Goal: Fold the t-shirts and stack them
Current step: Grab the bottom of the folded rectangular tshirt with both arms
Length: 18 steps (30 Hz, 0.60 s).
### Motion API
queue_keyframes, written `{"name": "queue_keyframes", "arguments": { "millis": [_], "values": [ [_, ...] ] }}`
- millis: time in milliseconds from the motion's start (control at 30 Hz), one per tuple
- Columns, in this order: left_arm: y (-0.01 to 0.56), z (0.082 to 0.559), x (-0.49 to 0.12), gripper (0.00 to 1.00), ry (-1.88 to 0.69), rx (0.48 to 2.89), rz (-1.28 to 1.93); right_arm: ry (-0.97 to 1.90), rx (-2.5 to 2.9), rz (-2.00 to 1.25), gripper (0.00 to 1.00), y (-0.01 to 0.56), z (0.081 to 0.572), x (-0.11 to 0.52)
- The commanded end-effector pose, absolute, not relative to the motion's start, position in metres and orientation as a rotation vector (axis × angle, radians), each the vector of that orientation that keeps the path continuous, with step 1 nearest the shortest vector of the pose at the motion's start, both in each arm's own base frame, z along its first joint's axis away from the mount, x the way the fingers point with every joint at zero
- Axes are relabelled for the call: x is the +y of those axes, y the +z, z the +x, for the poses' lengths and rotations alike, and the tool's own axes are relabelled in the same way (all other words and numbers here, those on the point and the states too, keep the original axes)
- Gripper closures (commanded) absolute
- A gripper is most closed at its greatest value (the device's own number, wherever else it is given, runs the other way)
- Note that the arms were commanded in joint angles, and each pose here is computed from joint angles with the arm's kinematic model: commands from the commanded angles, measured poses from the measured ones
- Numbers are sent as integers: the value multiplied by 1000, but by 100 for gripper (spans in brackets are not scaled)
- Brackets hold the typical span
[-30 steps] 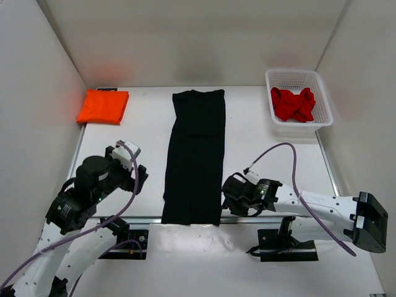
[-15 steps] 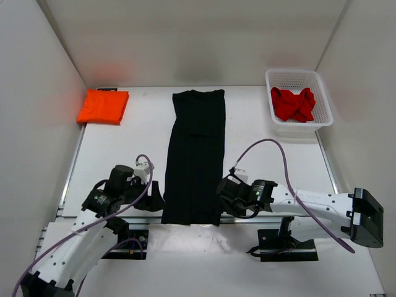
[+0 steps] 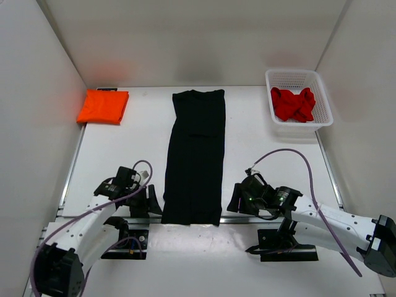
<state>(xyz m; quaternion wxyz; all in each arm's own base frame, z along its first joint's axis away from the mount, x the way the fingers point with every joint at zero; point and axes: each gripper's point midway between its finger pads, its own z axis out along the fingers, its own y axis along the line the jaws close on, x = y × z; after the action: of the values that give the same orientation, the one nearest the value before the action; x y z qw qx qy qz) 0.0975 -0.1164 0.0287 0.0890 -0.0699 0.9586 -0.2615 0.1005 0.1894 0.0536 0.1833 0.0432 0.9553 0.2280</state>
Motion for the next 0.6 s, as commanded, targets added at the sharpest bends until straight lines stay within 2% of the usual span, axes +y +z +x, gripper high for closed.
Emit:
{"name": "queue_keyframes", "arguments": {
  "millis": [0, 67, 133, 333, 567],
  "values": [
    [53, 104, -129, 28, -750, 2854, 0, 677, 2671, 72, 49, 69, 102, 196],
    [71, 107, -139, 27, -698, 2813, 244, 648, 2664, 83, 49, 76, 103, 197],
    [74, 115, -135, 26, -575, 2803, 328, 646, 2678, 73, 49, 76, 99, 202],
    [34, 86, -125, 29, -564, 2996, 63, 656, 2691, 61, 49, 74, 98, 217],
    [30, 99, -158, 31, -727, 2922, 103, 733, 2702, 46, 48, 75, 96, 233]
  ]
}}
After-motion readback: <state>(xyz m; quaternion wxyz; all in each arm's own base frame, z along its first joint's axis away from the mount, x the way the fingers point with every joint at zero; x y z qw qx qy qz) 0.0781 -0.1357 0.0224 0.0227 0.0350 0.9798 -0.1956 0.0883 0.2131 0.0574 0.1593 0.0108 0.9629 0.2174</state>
